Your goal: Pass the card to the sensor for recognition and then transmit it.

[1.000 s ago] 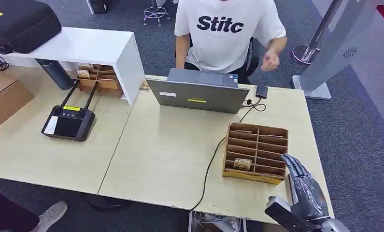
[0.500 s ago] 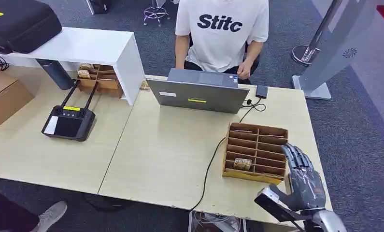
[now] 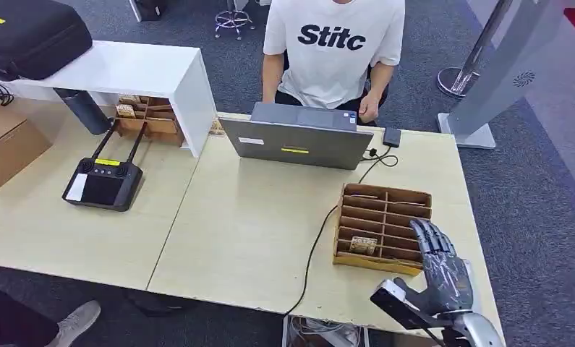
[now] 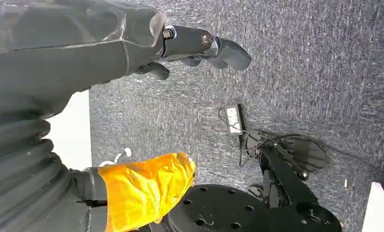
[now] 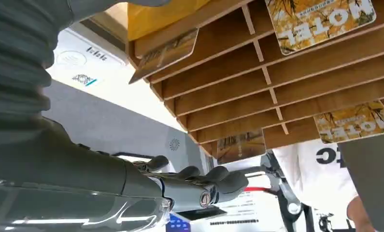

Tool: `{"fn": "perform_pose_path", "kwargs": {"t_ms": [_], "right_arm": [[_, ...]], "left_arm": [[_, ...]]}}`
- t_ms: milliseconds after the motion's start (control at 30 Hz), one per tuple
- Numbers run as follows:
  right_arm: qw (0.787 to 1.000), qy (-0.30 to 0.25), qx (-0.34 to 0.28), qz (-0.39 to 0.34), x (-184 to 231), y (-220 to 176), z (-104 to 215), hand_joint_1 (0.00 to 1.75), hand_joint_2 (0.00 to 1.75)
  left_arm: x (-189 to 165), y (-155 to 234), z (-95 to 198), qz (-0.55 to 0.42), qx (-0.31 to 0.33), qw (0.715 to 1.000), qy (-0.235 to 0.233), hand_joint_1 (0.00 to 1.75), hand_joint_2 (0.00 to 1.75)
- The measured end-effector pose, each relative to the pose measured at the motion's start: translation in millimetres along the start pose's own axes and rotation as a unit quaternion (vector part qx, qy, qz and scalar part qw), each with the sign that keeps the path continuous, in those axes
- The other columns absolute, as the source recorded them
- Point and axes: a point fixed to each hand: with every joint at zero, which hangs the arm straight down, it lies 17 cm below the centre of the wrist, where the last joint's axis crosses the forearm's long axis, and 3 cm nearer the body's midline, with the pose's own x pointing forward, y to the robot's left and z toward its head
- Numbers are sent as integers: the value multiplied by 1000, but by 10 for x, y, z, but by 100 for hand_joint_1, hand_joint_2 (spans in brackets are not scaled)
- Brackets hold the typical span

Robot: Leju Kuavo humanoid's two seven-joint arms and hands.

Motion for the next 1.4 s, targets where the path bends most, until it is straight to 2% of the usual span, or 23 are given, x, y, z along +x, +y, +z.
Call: {"fn": "perform_pose_path", "kwargs": {"t_ms": [1300,1333,1367,1400], "right_arm": [[999,29,17,-20,-40,214,180,0,175],[999,30,17,-21,-43,216,183,21,175],[999,30,18,-21,-45,220,187,89,175],[999,31,18,-21,-47,223,189,164,175]], "left_arm": [[-34,16,-1,17,3,1000,9,0,175],[-34,16,-1,17,3,1000,9,0,175],[-35,16,-1,17,3,1000,9,0,175],[-36,16,0,17,3,1000,9,0,175]]}}
